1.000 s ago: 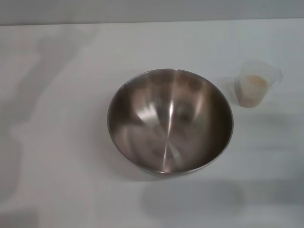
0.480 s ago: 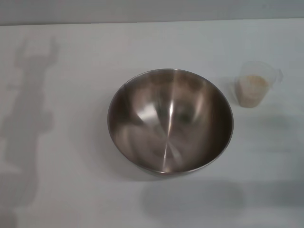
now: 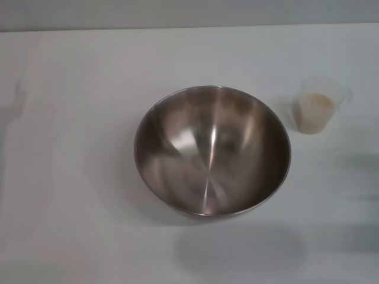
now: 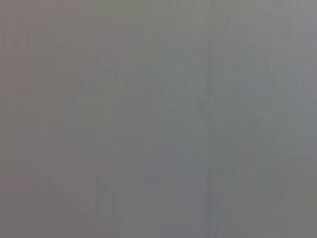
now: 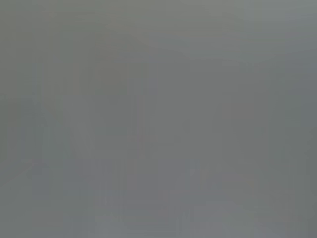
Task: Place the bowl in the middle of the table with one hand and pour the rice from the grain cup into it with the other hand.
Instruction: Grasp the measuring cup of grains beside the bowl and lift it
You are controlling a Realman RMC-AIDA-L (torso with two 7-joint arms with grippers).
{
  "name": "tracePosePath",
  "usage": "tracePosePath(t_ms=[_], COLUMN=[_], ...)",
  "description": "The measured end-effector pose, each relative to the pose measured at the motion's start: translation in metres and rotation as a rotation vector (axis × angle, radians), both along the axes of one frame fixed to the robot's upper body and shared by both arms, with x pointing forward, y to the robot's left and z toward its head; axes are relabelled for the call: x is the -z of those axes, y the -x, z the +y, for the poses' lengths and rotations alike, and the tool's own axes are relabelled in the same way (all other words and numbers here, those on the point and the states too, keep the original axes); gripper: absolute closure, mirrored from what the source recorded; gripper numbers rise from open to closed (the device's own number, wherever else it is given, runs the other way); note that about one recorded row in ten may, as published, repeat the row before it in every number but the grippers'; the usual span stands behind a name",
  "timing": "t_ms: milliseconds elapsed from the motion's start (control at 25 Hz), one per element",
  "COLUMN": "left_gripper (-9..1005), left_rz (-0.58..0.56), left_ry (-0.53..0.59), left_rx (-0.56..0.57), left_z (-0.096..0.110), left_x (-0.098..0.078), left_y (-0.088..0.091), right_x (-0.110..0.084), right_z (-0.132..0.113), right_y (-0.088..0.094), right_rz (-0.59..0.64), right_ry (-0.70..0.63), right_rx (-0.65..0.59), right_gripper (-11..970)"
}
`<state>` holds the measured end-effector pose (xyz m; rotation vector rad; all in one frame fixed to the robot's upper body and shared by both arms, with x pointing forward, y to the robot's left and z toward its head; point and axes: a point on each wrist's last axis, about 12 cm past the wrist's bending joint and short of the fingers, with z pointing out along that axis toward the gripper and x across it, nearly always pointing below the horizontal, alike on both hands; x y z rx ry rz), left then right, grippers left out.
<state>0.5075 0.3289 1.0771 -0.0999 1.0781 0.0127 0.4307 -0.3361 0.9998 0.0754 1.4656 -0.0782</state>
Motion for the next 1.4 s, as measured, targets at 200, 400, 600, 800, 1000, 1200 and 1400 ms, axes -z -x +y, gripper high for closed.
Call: tracePosePath(t_ms=[200,400,600,800,1000,1200,1400], left_gripper=[192,194,196,196,196,196,196], left_rz=[0.016,0.025,0.019,0.011,0.005,0.003,0.0], left_ry=[-0.004,0.0,-0.01,-0.012,-0.013,-0.014,-0.015], left_rx=[0.001,-0.002,-0.002,0.001,0.002,0.003,0.003], left_z=[0.0,0.0,-0.001,-0.002,-0.002,-0.002,-0.002], left_x=[0.002,0.003,0.001,0.0,-0.001,-0.001,-0.002], left_y=[-0.001,-0.004,-0.006,-0.007,-0.007,-0.007,-0.007], right_x=[0.006,0.009,0.013,0.015,0.015,0.015,0.016], right_z=[0.009,0.021,0.033,0.04,0.044,0.047,0.049], right_y=[-0.014,-0.022,-0.032,-0.044,-0.049,-0.05,-0.054], right_rz=[0.069,0.105,0.152,0.194,0.205,0.209,0.231], right_ry=[0.003,0.024,0.024,0.028,0.033,0.036,0.038], right_rx=[-0.026,-0.073,-0.128,-0.16,-0.18,-0.191,-0.199], right_gripper=[299,298,296,297,298,298,298])
